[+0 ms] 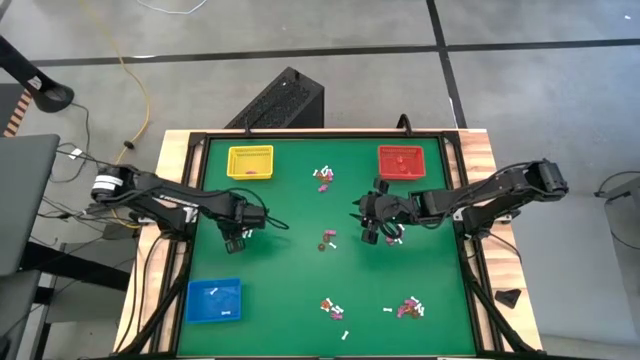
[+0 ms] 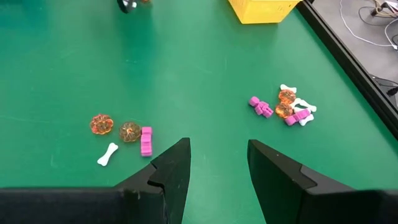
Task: Sort Halloween decoration
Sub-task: Put the white bone toy into the blue bin
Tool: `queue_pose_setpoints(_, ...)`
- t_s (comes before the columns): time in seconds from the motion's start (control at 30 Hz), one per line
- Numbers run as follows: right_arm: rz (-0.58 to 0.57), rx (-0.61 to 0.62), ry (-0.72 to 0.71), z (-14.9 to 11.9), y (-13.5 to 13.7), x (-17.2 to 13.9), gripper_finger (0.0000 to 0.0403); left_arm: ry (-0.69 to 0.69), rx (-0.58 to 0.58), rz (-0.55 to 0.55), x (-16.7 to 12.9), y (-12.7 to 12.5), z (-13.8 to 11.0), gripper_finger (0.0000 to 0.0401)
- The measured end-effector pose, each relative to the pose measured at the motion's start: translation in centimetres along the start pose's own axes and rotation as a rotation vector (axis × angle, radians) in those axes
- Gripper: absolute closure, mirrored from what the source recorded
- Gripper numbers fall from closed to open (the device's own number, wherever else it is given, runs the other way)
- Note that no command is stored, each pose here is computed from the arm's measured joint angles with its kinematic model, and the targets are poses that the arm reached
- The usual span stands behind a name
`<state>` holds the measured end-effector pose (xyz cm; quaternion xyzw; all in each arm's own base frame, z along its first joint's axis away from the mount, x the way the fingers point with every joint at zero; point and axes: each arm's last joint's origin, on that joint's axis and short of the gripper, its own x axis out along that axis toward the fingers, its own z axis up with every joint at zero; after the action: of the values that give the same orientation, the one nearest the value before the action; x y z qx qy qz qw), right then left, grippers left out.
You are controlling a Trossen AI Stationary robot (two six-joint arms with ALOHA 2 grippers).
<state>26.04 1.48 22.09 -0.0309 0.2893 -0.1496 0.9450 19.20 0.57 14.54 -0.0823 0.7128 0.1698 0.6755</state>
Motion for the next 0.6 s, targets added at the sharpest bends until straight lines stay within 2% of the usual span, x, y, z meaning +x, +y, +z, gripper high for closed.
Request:
queue_pose_setpoints(0.17,0.001,0.000,0.000,0.0,0.0,0.0,0.0214,0.013,-0.020,-0.005,0.5,0.6,0.4,0.0307)
queue_pose_setpoints(0.3,0.006,-0.004,0.001,0.0,0.1,-0.1,0.0214,0.023,-0.016,-0.060,1.0,0.9,0.3,0.0320)
queue_pose_setpoints(0.6,0.011,-0.013,0.016,-0.2,0.3,-0.1,0.0214,0.041,-0.066,-0.099,1.3,1.3,0.2,0.0394)
